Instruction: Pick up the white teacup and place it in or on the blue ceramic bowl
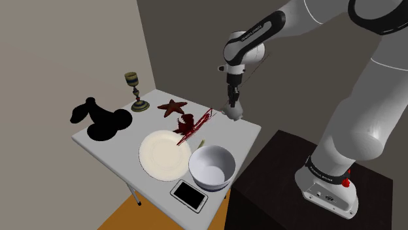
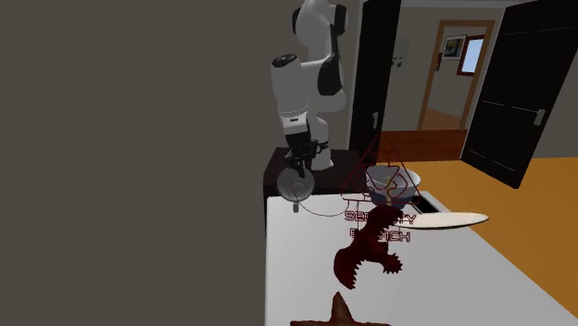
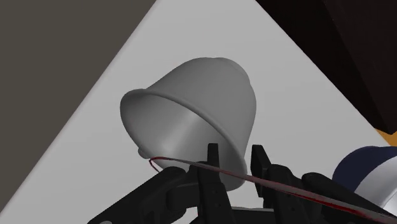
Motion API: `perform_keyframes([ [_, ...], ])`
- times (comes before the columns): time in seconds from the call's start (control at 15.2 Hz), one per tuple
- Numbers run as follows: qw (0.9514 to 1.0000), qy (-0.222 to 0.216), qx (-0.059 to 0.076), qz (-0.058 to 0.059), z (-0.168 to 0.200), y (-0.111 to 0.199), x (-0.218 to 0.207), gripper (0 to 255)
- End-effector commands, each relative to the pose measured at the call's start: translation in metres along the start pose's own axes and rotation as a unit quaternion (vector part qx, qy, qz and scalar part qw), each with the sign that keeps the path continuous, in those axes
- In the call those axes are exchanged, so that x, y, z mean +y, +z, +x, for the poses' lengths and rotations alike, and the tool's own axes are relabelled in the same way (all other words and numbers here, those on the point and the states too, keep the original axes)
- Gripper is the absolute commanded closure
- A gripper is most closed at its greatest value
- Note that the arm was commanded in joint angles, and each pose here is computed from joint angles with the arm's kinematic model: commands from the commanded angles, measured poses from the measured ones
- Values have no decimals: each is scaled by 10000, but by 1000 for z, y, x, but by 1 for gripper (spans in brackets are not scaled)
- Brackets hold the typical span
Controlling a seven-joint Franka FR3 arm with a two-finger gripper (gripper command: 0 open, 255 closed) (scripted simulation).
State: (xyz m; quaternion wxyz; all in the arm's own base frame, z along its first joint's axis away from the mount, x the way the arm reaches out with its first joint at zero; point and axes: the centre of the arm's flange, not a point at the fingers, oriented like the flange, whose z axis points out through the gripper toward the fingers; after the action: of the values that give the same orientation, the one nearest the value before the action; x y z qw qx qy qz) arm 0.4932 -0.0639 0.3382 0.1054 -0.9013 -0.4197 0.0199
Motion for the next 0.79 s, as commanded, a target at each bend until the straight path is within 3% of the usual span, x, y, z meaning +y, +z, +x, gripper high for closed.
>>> perform_keyframes([
  [0.0, 10000, 1, 1, -2, 0, -11, -2, 255],
  [0.73, 10000, 1, 1, -2, 3, -68, -14, 255],
])
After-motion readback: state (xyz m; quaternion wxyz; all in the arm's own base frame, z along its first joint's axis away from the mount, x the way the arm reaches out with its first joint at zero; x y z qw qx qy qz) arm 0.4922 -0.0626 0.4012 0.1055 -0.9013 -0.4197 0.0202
